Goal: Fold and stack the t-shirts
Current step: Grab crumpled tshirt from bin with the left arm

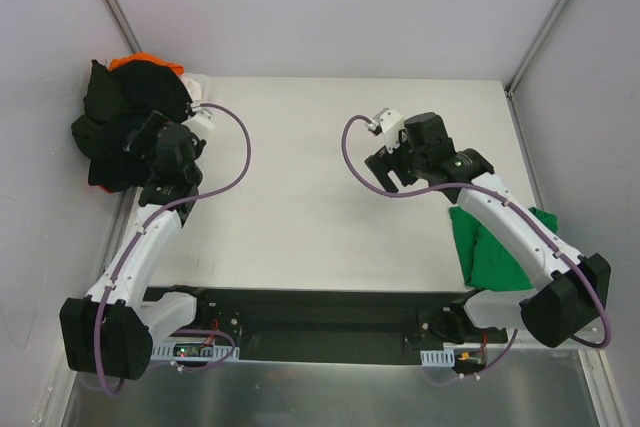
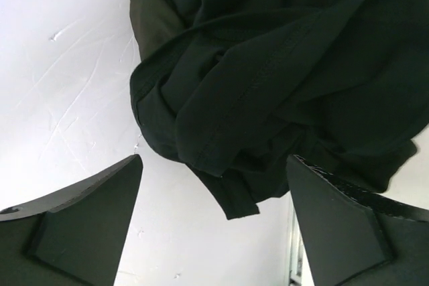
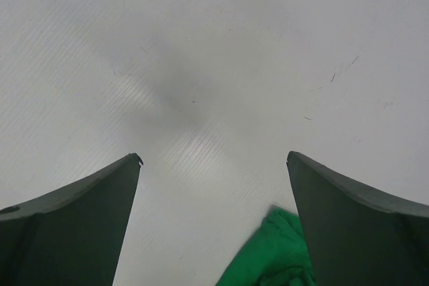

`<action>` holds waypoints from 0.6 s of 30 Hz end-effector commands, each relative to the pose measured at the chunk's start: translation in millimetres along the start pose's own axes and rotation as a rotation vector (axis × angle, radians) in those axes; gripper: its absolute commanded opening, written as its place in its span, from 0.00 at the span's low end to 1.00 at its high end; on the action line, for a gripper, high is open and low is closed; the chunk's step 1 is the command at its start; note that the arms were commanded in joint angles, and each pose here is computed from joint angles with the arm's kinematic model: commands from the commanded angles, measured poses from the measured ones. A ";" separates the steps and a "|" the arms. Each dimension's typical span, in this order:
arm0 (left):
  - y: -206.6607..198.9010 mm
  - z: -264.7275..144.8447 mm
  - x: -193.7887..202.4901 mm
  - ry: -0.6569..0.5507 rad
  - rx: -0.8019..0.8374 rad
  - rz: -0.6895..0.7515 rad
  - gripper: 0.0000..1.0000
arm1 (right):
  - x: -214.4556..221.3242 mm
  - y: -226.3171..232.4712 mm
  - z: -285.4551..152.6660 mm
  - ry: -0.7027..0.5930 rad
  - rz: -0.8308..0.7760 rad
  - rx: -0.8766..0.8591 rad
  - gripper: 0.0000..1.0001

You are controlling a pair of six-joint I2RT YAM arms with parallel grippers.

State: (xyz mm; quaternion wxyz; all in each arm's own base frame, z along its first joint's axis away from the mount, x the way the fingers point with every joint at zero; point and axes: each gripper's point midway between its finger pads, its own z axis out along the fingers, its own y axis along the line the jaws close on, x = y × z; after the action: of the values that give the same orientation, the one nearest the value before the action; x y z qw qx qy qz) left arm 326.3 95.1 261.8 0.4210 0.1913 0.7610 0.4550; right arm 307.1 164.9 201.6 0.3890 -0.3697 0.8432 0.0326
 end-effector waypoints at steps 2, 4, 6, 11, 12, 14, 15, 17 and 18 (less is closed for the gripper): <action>20.3 18.4 -9.8 -0.003 -0.034 -0.024 0.83 | -11.3 -0.1 -7.5 -0.034 0.012 -0.014 0.96; 25.3 28.7 -11.4 0.006 -0.044 -0.020 0.81 | -12.8 6.5 -6.4 -0.042 0.011 -0.051 0.96; 24.1 39.5 -9.3 0.023 -0.038 -0.009 0.74 | -12.0 7.7 -5.7 -0.036 0.011 -0.058 0.96; 32.5 49.6 -20.1 0.012 -0.047 -0.025 0.45 | -9.9 9.7 -4.0 -0.025 0.009 -0.071 0.96; 33.9 50.1 -22.4 0.006 -0.047 -0.028 0.37 | -10.2 10.4 -3.2 -0.023 0.008 -0.075 0.96; 32.5 51.7 -22.7 0.008 -0.044 -0.027 0.17 | -9.4 11.3 -2.9 -0.020 0.008 -0.079 0.96; 30.6 53.4 -22.6 0.012 -0.040 -0.023 0.10 | -9.6 11.5 -2.2 -0.019 0.007 -0.083 0.96; 27.8 55.3 -21.7 0.018 -0.037 -0.027 0.00 | -8.9 12.7 -1.9 -0.016 0.005 -0.088 0.96; 27.8 55.7 -22.4 0.016 -0.037 -0.032 0.00 | -8.7 12.8 -1.4 -0.015 0.003 -0.088 0.96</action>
State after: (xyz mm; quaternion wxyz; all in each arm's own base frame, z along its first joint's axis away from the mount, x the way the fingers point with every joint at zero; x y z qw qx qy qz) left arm 372.9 123.3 263.4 0.3971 0.1855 0.7714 0.4614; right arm 298.8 172.8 192.4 0.3668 -0.3839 0.8453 0.0593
